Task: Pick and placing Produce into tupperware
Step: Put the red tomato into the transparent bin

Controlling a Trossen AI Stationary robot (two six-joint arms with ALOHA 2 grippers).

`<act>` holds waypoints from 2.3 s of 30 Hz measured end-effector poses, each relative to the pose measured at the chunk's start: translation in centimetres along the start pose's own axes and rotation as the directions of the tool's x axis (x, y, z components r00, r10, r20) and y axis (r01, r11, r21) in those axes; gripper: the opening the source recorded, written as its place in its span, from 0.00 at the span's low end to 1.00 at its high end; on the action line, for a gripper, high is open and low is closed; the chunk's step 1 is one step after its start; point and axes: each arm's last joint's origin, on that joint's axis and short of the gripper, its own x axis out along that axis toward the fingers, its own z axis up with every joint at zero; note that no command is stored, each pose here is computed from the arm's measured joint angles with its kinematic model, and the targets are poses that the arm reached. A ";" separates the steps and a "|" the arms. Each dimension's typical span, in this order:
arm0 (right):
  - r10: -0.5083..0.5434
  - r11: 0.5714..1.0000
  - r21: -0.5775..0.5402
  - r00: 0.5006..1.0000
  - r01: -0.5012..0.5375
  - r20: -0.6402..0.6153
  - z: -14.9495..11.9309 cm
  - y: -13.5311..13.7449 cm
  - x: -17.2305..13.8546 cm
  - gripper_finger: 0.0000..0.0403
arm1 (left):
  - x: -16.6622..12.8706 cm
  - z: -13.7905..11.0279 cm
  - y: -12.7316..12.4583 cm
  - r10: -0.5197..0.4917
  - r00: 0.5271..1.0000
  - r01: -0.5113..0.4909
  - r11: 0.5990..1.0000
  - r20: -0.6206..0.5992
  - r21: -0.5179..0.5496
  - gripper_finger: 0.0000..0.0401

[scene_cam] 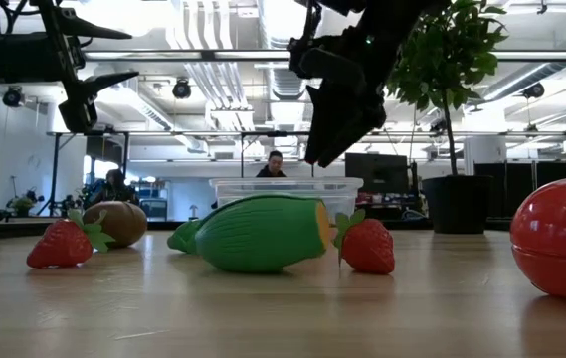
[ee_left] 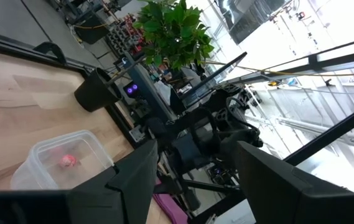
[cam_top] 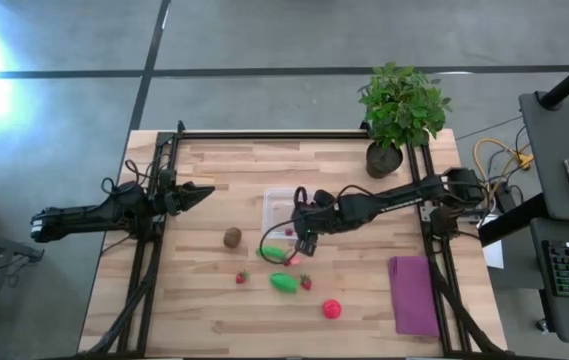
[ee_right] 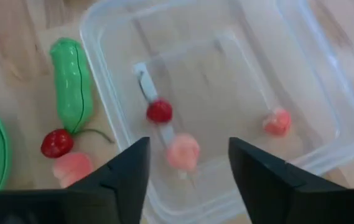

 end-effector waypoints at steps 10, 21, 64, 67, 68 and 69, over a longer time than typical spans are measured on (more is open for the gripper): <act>0.078 0.955 -0.286 0.997 -0.080 -0.020 -4.1 5.7 -5.3 0.59 | 0.0 0.0 0.0 0.000 1.000 0.000 1.000 0.000 0.000 0.50; 0.078 0.954 -0.292 0.997 -0.072 0.008 -11.9 12.2 -8.1 0.58 | 0.0 0.0 0.0 0.000 1.000 0.000 1.000 0.000 0.000 0.50; 0.236 0.928 -0.278 0.969 -0.249 -0.079 -15.7 14.7 -3.6 0.77 | 0.0 0.0 0.0 0.000 1.000 0.000 1.000 0.000 0.000 0.50; 0.222 0.930 -0.276 0.969 -0.243 -0.106 -16.0 14.7 -2.6 0.77 | 0.0 0.0 0.0 0.000 1.000 0.000 1.000 0.000 0.000 0.50; 0.216 0.930 -0.281 0.971 -0.238 -0.107 -16.1 14.8 -2.3 0.77 | 0.0 0.0 0.0 0.000 1.000 0.000 1.000 0.000 0.000 0.50; 0.219 0.929 -0.282 0.970 -0.239 -0.103 -16.1 14.9 -2.0 0.77 | 0.0 0.0 0.0 0.000 1.000 0.000 1.000 0.000 0.000 0.50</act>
